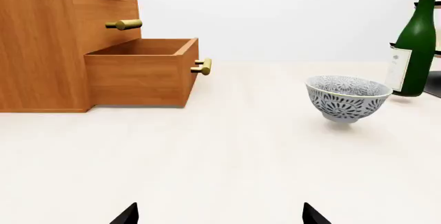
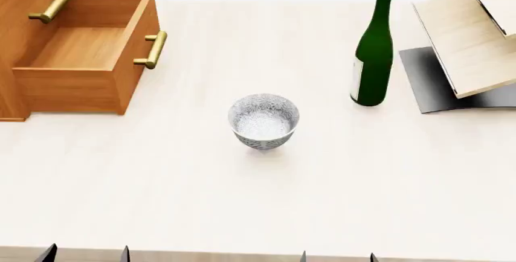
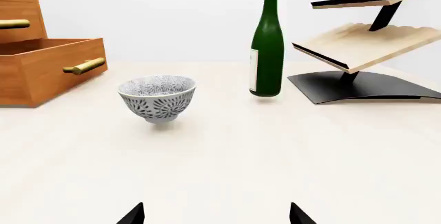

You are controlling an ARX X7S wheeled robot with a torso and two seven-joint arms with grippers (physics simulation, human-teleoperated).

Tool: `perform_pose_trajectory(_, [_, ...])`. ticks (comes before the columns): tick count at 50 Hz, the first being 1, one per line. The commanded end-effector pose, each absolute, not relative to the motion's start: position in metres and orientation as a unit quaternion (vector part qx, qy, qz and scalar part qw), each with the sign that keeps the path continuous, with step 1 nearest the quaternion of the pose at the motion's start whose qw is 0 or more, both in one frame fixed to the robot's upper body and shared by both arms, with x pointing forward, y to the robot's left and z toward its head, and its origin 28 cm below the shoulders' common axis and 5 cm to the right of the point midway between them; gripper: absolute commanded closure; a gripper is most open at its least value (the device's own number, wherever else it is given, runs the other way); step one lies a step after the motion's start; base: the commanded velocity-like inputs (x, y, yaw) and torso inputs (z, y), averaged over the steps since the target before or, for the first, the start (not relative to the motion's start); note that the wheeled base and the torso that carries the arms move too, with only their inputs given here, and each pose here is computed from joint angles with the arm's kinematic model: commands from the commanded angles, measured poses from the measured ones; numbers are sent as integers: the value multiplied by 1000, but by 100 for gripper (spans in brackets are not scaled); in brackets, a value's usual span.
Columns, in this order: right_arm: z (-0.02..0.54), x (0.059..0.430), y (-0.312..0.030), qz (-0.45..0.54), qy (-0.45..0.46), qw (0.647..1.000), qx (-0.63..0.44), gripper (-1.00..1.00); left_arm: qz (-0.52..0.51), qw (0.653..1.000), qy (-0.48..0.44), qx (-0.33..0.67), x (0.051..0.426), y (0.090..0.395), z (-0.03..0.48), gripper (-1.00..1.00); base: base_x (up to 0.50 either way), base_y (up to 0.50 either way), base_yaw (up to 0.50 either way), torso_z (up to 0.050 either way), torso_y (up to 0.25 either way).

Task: Put the bowl on top of the cabinet.

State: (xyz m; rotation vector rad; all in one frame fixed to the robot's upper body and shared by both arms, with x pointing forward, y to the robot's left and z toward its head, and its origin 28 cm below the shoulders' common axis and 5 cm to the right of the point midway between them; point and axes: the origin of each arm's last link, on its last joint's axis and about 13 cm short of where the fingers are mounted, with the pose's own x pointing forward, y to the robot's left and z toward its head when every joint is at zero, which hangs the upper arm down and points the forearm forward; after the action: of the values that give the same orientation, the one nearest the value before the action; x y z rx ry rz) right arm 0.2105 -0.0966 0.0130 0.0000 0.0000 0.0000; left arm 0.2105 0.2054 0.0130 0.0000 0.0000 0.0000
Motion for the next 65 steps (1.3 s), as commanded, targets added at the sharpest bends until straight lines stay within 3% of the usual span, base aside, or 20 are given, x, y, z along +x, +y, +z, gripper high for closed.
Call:
perform_pose_trajectory(1, [7,210,-94,7,28,999,-27,-100,-17,1000,-3,15,209,205,12,-100,0,0,0,0,0])
perform_pose_trajectory(30, [9,211,-94,9,31,999,-30,-100,-20,1000,3,10,210,204,13,-100,0,0,0,0,0])
perform_pose_trajectory(37, [23,212,-103,-46,34,998,-23,-100,25,999,-22,-2,208,213,29,-100,0,0,0,0,0])
perform_pose_trajectory(49, [86,235,-139,-105,-24,994,-28,-100,110,990,-73,53,214,242,68,-100,0,0,0,0,0])
perform_pose_trajectory(65, [183,206,-218,-167,-147,974,-28,-100,196,961,-190,45,191,296,146,-100,0,0,0,0,0])
